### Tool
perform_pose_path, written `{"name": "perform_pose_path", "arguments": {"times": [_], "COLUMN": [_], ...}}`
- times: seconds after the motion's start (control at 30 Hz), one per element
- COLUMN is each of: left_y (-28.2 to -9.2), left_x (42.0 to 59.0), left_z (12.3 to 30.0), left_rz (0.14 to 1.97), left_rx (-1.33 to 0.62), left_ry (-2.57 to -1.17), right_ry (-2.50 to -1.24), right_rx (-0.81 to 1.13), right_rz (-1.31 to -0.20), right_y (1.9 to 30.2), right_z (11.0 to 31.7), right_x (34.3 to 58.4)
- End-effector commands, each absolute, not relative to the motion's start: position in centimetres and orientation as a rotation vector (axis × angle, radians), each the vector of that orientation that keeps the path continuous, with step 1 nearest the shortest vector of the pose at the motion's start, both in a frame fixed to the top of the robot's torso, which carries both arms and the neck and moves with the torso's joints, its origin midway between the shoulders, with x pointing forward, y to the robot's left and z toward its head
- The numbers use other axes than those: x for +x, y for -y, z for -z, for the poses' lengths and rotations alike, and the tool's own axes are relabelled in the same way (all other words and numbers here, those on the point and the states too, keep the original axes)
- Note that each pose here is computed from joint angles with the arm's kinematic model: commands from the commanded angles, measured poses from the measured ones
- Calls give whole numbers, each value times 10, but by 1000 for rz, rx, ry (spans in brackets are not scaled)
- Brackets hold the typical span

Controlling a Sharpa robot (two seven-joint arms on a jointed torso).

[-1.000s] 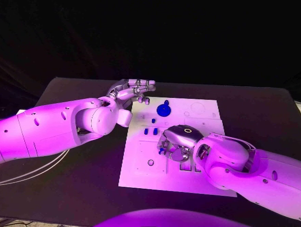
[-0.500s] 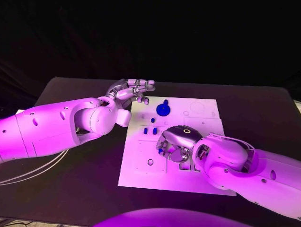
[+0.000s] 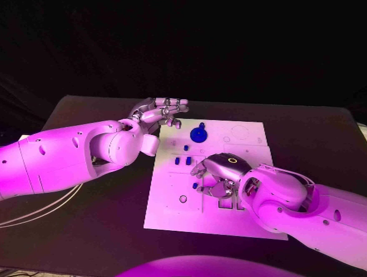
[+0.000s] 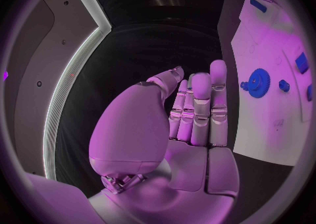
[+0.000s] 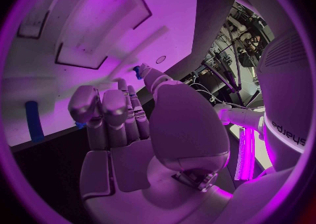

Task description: Assemble the parts on the task board

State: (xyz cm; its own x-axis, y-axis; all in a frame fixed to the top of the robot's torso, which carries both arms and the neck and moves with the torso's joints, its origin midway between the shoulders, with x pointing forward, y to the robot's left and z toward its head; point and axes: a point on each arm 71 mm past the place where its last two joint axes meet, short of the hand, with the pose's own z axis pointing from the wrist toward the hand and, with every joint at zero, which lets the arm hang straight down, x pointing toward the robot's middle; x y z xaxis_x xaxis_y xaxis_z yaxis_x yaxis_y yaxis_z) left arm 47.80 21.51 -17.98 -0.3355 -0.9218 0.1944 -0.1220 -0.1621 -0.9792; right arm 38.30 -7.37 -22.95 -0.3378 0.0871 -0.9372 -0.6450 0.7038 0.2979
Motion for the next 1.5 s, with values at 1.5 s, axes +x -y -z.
{"name": "perform_pose_path", "arguments": {"times": [1.5], "left_y": [-218], "left_x": [476], "left_z": [178], "left_rz": [1586], "left_rx": [-1213], "left_ry": [-1458], "right_ry": [-1804], "right_rx": [-408], "right_rz": [-542], "right_y": [170], "right_z": [194], "right_x": [420]}}
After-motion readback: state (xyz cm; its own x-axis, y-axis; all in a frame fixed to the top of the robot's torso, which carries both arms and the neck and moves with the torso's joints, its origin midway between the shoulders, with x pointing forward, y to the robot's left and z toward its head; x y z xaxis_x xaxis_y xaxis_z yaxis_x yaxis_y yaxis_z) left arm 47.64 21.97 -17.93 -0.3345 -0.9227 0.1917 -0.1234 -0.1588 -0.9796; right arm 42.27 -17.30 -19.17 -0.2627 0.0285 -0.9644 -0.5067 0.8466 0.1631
